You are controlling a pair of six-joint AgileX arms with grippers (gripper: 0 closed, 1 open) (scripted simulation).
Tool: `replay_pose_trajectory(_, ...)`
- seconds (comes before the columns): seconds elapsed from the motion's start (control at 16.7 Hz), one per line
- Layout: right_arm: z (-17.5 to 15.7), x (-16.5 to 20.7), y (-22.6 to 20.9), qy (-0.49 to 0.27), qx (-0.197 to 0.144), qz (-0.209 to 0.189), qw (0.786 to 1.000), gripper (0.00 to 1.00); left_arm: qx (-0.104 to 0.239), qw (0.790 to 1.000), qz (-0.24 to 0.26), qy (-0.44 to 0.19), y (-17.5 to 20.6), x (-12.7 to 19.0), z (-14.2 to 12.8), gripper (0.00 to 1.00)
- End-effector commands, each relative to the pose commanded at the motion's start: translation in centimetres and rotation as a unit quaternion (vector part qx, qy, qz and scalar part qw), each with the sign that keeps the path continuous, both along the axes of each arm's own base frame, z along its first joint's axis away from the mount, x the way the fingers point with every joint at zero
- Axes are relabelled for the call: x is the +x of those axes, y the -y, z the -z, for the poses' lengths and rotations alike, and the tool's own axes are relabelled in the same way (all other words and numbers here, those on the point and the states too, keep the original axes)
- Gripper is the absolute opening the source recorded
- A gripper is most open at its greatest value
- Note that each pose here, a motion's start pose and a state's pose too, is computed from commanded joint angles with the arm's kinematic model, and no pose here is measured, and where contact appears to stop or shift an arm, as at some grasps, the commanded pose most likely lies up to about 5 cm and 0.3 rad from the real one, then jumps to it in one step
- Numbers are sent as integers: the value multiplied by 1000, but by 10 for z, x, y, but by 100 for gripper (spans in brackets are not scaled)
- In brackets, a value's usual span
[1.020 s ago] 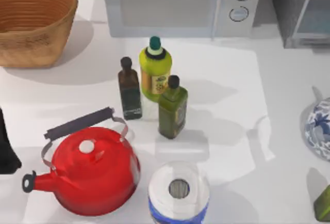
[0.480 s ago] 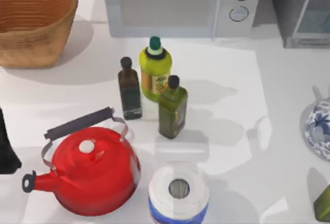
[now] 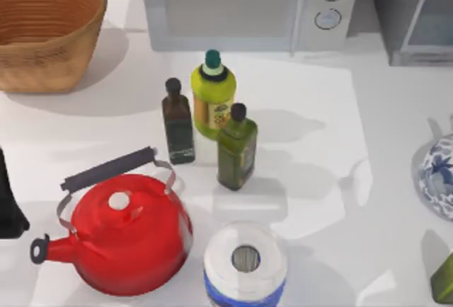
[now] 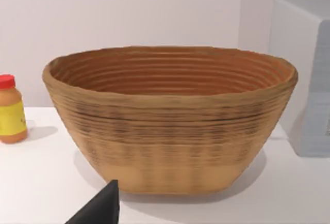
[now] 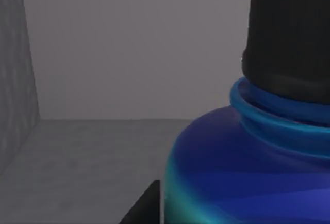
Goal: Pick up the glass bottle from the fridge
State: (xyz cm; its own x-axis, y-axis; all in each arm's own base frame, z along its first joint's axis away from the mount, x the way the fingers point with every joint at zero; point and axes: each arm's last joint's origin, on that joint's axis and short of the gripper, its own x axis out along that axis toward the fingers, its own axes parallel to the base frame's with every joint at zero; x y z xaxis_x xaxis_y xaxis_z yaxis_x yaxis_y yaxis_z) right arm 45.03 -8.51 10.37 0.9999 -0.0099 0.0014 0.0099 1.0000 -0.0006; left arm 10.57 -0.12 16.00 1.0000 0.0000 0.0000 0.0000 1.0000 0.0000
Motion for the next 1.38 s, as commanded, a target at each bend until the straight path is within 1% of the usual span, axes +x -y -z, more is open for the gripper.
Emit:
replay_pose_trajectory(0.24,0,0,0,0,0,0,1000,2,0,1000,0,0,0,0,0,100)
replay_pose_trajectory(0.3,0,0,0,0,0,0,1000,0,0,1000,0,0,0,0,0,100)
replay_pose_trajectory(0.84,-2,0,1,1,0,1,1000,0,0,1000,0,0,0,0,0,100)
replay_pose_trajectory(1.38,-51,0,1,1,1,1,1000,0,0,1000,0,0,0,0,0,100)
